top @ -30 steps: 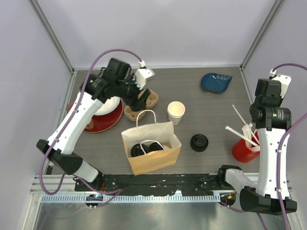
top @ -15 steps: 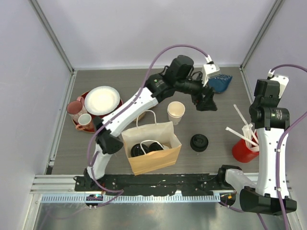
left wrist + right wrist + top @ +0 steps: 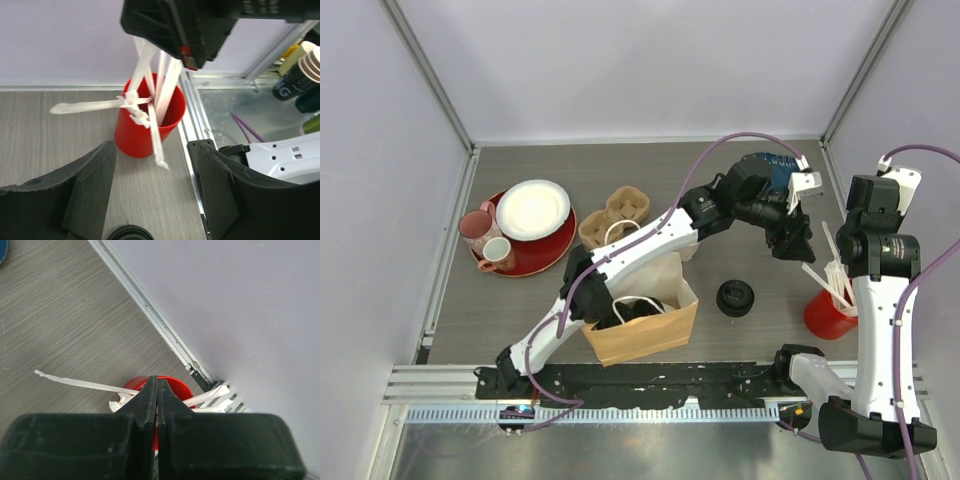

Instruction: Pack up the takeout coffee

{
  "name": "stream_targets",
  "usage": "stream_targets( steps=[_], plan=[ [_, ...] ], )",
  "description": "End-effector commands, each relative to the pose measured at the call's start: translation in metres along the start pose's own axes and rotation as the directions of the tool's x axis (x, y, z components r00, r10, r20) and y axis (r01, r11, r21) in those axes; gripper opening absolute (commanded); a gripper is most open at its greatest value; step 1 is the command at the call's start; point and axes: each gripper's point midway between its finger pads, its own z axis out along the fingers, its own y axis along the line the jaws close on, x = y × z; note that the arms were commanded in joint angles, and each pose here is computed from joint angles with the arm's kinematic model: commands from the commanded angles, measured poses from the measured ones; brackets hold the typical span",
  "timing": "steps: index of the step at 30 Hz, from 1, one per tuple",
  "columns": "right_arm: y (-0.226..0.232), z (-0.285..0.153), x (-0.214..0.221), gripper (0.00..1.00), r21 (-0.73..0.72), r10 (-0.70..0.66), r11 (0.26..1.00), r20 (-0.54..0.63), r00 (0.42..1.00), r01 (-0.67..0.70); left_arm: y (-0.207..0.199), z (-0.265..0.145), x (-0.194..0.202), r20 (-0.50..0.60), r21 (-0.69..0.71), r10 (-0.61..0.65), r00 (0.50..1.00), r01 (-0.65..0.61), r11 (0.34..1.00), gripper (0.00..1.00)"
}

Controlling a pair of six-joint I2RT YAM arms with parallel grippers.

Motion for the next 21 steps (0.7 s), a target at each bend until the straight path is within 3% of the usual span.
stream_targets(
  steps=[1, 3, 10, 21],
  plan=[
    [-0.012, -0.008, -0.015, 0.01, 0.033, 0.041, 0.999, 0.062, 0.997, -0.043, -0.032, -0.011, -0.037, 0.084, 0.132, 0.060, 0.995, -0.070, 0.989, 0.68],
    [-0.011, -0.007, -0.015, 0.01, 0.031, 0.036, 0.999, 0.057, 0.998, -0.037, -0.044, -0.014, -0.036, 0.070, 0.169, 0.074, 0.995, -0.085, 0.982, 0.70],
    [-0.006, -0.004, -0.016, 0.01, 0.018, 0.030, 0.999, 0.048, 0.998, -0.031, -0.012, 0.007, 0.031, -0.097, -0.016, 0.051, 0.994, -0.053, 0.998, 0.76],
    [0.001, 0.001, -0.013, 0.01, -0.001, 0.023, 1.000, 0.030, 0.999, -0.023, -0.019, 0.020, 0.030, -0.072, 0.010, 0.064, 0.995, -0.063, 0.998, 0.75]
  ],
)
